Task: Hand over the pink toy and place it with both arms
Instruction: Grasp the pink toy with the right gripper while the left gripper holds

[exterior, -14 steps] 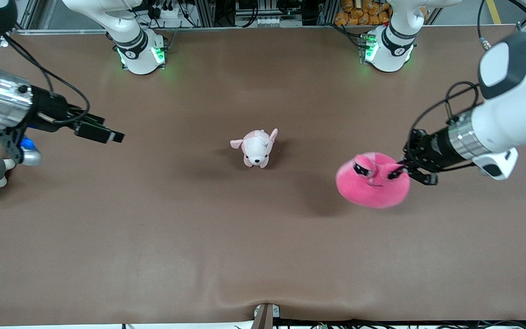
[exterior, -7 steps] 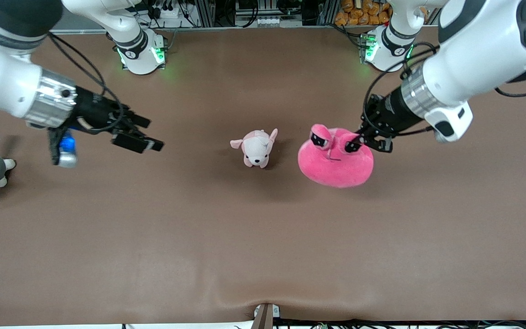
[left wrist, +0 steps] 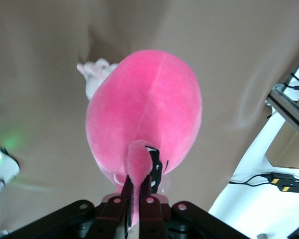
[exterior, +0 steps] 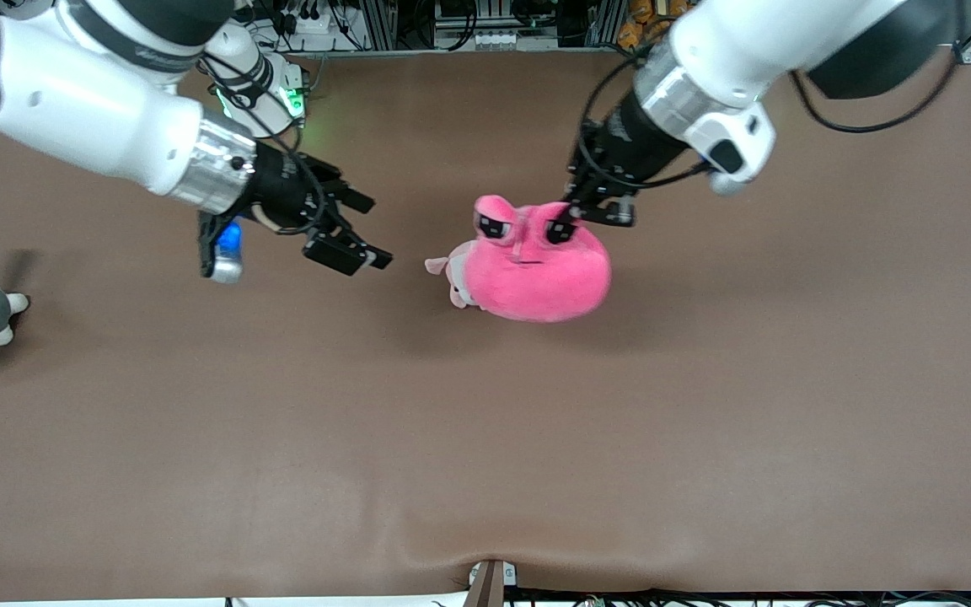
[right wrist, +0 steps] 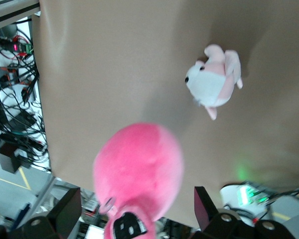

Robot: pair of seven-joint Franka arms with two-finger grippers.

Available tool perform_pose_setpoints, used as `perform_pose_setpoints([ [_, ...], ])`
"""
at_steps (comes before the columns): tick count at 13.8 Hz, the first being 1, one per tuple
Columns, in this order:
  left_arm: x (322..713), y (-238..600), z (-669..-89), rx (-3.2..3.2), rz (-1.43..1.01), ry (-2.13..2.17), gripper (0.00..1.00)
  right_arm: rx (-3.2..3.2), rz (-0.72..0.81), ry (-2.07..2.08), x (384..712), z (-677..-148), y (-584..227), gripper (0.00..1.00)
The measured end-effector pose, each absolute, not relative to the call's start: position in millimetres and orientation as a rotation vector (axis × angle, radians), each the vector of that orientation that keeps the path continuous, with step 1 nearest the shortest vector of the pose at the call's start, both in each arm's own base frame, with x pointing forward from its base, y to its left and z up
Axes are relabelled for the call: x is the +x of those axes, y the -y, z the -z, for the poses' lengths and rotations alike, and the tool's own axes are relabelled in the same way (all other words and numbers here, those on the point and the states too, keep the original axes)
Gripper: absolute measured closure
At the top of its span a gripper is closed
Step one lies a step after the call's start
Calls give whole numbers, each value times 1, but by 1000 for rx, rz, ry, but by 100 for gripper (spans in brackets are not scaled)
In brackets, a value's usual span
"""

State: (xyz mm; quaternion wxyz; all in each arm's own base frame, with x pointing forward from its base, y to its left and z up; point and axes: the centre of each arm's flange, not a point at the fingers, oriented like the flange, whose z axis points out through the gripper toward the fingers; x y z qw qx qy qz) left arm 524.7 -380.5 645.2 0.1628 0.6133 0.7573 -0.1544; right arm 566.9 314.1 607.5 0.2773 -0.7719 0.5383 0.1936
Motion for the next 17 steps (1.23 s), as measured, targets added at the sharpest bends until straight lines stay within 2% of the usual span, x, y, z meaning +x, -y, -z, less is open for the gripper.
perform_pose_setpoints([
  [4, 528, 417, -623, 1624, 496, -2200, 93, -2026, -573, -1535, 552, -601, -345, 0],
  [11, 525, 429, -619, 1580, 514, -2217, 93, -1979, -542, -1597, 562, -572, -338, 0],
  [17, 527, 430, -616, 1582, 517, -2223, 93, -1980, -535, -1584, 559, -572, -346, 0],
])
